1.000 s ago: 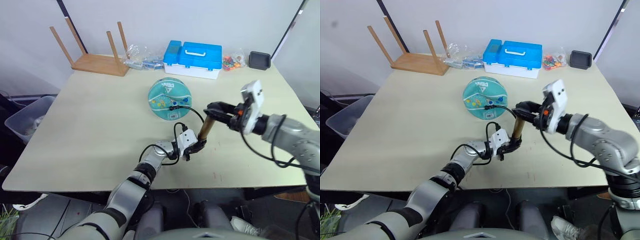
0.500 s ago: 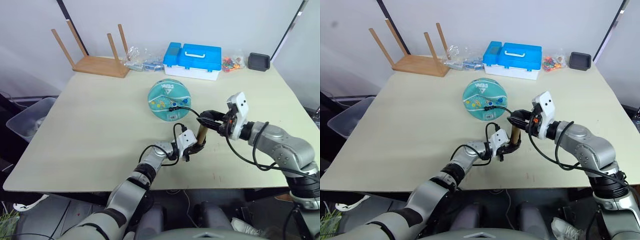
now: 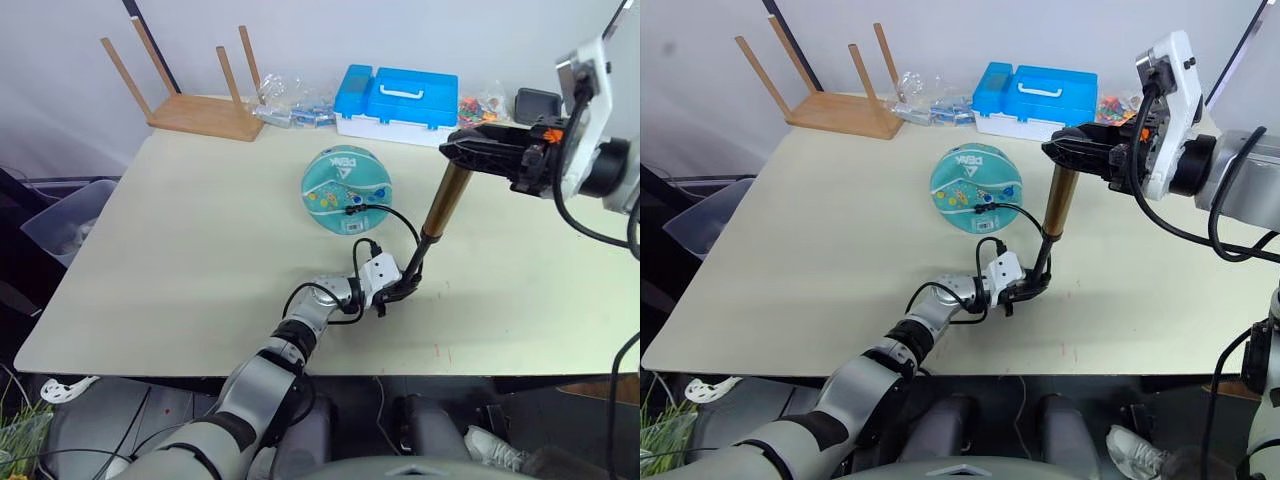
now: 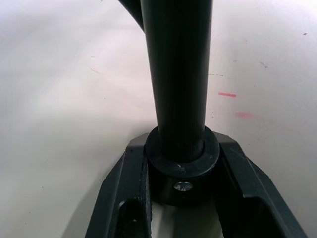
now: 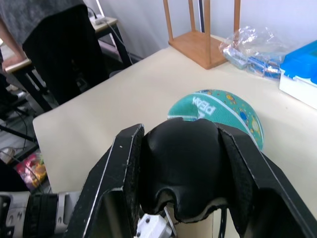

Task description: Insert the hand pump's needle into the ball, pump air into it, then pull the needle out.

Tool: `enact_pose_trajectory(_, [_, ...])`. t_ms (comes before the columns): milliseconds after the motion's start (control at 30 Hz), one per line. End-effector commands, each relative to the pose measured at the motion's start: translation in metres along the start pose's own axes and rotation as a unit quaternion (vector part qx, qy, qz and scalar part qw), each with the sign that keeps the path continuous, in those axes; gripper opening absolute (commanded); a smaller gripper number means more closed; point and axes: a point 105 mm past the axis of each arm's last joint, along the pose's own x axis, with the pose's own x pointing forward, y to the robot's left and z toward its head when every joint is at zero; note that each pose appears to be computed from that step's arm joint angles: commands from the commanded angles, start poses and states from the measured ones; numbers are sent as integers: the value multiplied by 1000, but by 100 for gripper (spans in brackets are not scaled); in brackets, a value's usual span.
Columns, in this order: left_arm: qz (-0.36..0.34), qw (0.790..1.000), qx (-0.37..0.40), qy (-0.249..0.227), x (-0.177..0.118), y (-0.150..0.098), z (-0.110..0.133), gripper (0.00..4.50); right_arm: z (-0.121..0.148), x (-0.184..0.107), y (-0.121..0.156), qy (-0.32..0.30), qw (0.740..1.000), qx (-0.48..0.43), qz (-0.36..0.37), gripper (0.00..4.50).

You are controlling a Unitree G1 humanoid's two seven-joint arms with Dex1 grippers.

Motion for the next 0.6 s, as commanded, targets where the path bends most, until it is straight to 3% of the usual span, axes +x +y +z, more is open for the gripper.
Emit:
enact_pose_trajectory(33, [-23,992,-66,106,-18,-30,-66,109,-12,1,-9,-19,999,5,-27,163])
enact_pose_trajectory(167, [-22,992,-68,107,-19,-31,-67,109,-50,11,-15,6,999,28,-30,163])
enact_pose_trajectory(467, [-18,992,-70,100,-17,-31,-65,109,-191,41,-18,129,988,79,-42,163])
enact_pose_trajectory(600, [-19,992,-69,100,-17,-30,-64,109,-222,47,-14,153,984,84,-40,163])
